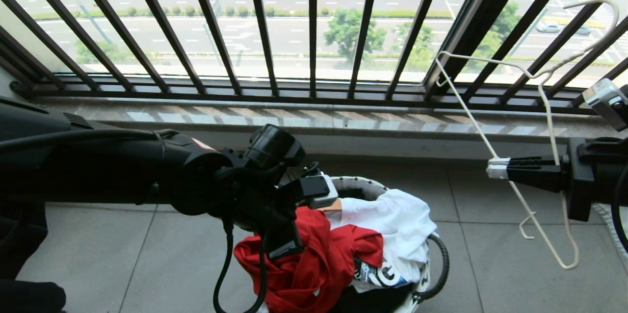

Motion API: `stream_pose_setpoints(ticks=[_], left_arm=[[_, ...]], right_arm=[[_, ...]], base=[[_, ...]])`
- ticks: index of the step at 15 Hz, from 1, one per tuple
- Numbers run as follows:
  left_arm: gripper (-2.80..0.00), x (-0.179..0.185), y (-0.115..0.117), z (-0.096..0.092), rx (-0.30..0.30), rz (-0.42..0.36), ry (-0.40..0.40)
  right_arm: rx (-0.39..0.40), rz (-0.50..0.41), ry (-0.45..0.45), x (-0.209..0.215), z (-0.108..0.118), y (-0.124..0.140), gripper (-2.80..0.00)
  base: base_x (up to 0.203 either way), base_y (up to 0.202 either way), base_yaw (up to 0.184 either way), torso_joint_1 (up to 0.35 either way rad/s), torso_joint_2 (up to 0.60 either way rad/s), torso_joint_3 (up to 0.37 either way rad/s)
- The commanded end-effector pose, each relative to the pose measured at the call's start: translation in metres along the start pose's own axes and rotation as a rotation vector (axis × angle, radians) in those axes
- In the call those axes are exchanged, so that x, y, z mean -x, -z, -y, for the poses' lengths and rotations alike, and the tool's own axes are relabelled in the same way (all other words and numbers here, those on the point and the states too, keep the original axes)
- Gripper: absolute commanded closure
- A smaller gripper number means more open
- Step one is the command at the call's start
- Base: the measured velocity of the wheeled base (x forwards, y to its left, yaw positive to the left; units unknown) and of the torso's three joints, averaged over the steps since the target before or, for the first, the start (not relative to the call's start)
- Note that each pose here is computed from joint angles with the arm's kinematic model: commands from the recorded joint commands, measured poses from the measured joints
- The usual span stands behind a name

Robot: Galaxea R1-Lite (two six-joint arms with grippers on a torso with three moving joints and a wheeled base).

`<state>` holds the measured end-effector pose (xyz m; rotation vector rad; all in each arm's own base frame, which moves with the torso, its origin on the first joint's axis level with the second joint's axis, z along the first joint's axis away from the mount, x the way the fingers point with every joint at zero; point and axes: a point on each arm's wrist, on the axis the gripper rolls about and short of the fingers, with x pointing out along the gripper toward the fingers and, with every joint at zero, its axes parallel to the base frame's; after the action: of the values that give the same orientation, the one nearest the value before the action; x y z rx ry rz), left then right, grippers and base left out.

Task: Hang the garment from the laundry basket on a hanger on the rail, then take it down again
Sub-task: Pick up clothes from the basket

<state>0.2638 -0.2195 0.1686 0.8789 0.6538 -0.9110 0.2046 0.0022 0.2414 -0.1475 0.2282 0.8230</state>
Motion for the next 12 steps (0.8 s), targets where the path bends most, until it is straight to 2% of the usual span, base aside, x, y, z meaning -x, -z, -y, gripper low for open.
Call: stream_pose_setpoints(ticks=[1,8,10,11,12], left_arm=[[-2.8,-0.014,0.001,0.005,-0.012,-0.029,0.026],[-2.8,-0.044,0.004,0.011,-0.032,-0.116,0.025],[-2.8,-0.052,-0.005,0.023,-0.059,-0.147,-0.022],[-2.8,-0.044,-0.005,0.027,-0.056,-0.142,-0.043],[-2.8,-0.026,-0.01,0.027,-0.046,-0.101,-0.08]], right_arm=[[0.0,0.001,-0.004,0.0,0.001,0.0,0.0],[-0.024,-0.012,0.027,0.004,0.006,0.007,0.0],[-0.06,-0.038,0.114,0.019,0.019,0.031,0.0],[-0.033,-0.022,0.144,0.026,0.023,0.03,0.0],[0.0,0.005,0.143,0.03,0.016,0.02,0.0]], base=[[0.0,0.0,0.0,0.0,0.0,0.0],[0.0,0.0,0.0,0.0,0.0,0.0],[0.0,0.0,0.0,0.0,0.0,0.0],[0.0,0.0,0.0,0.0,0.0,0.0],[0.0,0.0,0.0,0.0,0.0,0.0]])
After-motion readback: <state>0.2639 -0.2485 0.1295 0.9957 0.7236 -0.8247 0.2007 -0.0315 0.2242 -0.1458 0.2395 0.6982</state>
